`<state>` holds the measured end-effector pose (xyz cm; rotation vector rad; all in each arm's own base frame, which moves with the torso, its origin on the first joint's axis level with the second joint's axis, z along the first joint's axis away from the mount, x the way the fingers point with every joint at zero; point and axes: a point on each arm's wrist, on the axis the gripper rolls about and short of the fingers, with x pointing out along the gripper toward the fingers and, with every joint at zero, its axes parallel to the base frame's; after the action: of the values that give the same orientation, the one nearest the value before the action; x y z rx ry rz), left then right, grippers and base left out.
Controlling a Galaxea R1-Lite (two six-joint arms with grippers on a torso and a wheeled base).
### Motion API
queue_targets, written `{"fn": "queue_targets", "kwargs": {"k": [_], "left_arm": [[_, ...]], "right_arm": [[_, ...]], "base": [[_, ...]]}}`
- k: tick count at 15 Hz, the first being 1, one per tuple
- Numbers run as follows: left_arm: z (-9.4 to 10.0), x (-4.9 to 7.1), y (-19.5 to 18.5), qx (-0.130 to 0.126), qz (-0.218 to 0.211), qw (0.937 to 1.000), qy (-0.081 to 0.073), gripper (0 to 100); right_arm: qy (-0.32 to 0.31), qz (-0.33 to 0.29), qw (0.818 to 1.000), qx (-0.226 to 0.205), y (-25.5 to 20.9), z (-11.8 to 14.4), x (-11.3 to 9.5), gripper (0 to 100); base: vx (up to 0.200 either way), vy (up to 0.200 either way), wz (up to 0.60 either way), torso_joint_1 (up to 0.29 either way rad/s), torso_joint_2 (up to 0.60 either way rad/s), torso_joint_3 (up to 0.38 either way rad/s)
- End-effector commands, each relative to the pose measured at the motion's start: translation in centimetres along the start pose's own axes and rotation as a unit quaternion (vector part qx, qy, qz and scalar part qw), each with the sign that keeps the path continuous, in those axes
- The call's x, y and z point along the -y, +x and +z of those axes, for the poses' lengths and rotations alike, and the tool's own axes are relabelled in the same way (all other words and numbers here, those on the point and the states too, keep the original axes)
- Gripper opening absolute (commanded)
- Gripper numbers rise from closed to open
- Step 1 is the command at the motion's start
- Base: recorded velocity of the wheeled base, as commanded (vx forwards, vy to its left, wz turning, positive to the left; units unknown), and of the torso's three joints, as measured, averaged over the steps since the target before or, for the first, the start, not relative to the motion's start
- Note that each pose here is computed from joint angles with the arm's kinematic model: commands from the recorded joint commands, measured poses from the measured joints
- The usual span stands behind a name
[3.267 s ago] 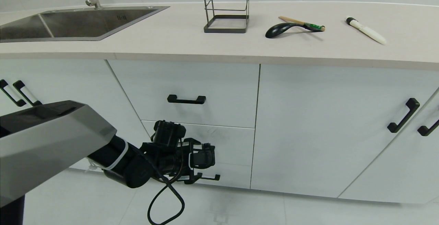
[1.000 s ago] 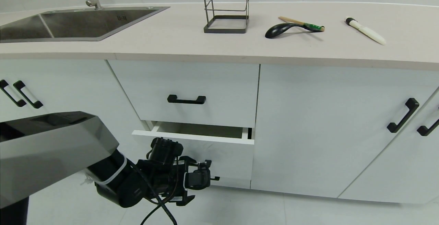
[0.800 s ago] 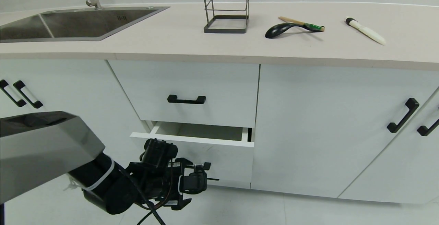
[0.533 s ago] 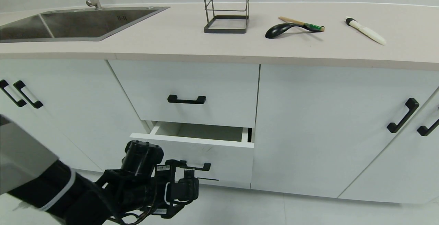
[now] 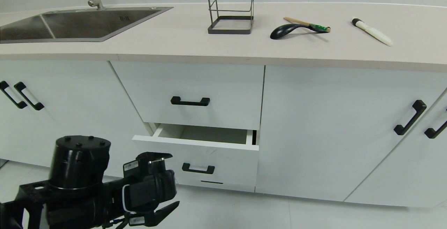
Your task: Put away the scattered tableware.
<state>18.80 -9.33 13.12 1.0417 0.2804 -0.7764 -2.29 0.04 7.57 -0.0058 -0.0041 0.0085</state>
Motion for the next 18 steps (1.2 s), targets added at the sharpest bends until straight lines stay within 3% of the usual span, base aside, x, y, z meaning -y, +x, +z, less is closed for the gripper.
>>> {"fn": "queue_targets", "kwargs": {"k": [1,3,5,6,7,11,14,18], "left_arm": [[0.9,-1.4,-0.6,0.023,0.021,0.9994,-0.016,100],[1.2,-2.9,1.1,0.028,0.005,0.9993,-0.024,100],[1.5,-4.0,3.9,0.024,-0.006,0.9996,-0.013,100],[1.3,-4.1,5.6,0.016,-0.021,0.9996,0.000,100],[1.1,-3.9,6.1,0.013,-0.031,0.9994,0.003,100],[0.2,-3.4,7.7,-0.003,-0.050,0.9987,-0.003,100],[-0.7,-3.8,9.1,-0.016,-0.046,0.9987,-0.011,100],[-0.8,-4.2,10.5,-0.020,-0.049,0.9985,-0.010,100]], "right_arm": [[0.000,0.000,1.000,0.000,0.0,0.0,0.0,0],[0.000,0.000,1.000,0.000,0.0,0.0,0.0,0],[0.000,0.000,1.000,0.000,0.0,0.0,0.0,0],[0.000,0.000,1.000,0.000,0.0,0.0,0.0,0],[0.000,0.000,1.000,0.000,0.0,0.0,0.0,0],[0.000,0.000,1.000,0.000,0.0,0.0,0.0,0],[0.000,0.000,1.000,0.000,0.0,0.0,0.0,0],[0.000,0.000,1.000,0.000,0.0,0.0,0.0,0]], "base": [[0.000,0.000,0.00,0.000,0.00,0.000],[0.000,0.000,0.00,0.000,0.00,0.000],[0.000,0.000,0.00,0.000,0.00,0.000],[0.000,0.000,0.00,0.000,0.00,0.000],[0.000,0.000,0.00,0.000,0.00,0.000],[0.000,0.000,0.00,0.000,0.00,0.000],[0.000,0.000,0.00,0.000,0.00,0.000],[0.000,0.000,0.00,0.000,0.00,0.000]]}}
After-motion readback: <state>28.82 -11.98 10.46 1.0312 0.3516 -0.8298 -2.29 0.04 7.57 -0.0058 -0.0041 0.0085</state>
